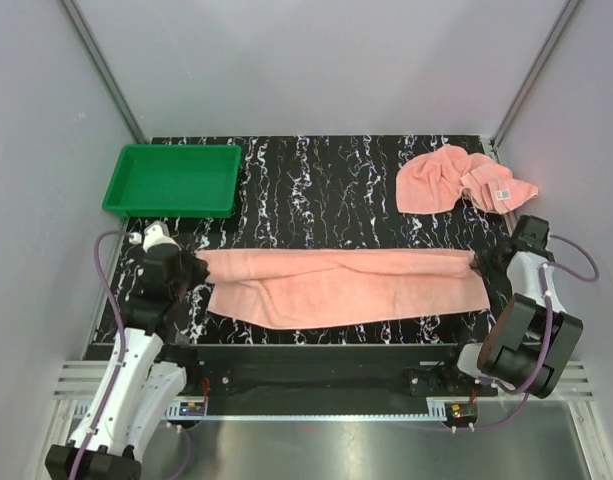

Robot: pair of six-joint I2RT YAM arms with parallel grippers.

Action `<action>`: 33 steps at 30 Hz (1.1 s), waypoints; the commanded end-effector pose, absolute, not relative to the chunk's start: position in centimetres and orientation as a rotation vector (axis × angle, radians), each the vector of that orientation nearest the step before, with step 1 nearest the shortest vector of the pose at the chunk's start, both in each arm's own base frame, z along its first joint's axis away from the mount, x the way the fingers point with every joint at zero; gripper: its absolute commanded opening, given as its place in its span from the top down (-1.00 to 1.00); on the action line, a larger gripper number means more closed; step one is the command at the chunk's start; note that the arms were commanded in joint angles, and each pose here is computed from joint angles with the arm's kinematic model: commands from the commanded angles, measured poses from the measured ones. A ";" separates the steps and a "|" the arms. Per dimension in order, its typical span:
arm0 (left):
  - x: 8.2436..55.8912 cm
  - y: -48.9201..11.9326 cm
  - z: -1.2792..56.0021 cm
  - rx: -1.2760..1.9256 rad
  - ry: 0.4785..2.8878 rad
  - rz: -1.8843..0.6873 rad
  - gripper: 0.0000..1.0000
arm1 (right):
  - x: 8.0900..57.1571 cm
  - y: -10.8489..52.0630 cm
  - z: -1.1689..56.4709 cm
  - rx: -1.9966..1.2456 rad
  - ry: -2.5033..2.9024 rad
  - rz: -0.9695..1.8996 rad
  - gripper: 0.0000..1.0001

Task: Roll the towels
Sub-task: Fold the towel

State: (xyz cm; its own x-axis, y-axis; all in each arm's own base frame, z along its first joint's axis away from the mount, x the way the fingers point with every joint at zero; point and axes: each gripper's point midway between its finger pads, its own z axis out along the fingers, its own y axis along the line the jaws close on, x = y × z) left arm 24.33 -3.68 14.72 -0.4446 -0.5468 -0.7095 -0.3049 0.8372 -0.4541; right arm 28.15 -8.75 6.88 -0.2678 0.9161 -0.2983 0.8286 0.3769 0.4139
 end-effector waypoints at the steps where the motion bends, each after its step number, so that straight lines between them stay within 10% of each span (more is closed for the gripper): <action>1: 23.4 -3.0 14.0 -0.756 1.999 -0.341 0.90 | 26.5 -11.0 6.7 1.613 2.024 0.217 0.84; 3: 22.6 -2.5 13.3 -0.805 1.995 -0.326 0.64 | 26.0 -11.6 6.8 1.639 1.988 0.220 0.20; 4: 22.3 -2.2 12.8 -0.840 1.987 -0.315 0.29 | 25.8 -12.0 6.6 1.659 1.968 0.230 -0.78; 5: 22.0 -2.3 12.9 -0.841 1.974 -0.332 0.02 | 25.8 -12.0 6.3 1.673 1.979 0.240 -0.99; 11: 21.6 -2.0 13.0 -0.890 1.940 -0.337 -0.45 | 26.1 -11.7 5.8 1.697 1.986 0.314 -0.99; 22: 22.8 1.3 26.5 -0.666 1.647 -0.177 -0.72 | 26.0 -13.7 18.0 1.442 1.529 0.260 -0.99; 33: 29.0 -3.0 14.5 -0.622 2.194 -0.195 -0.81 | 33.1 -12.5 10.9 1.399 2.059 0.594 -0.79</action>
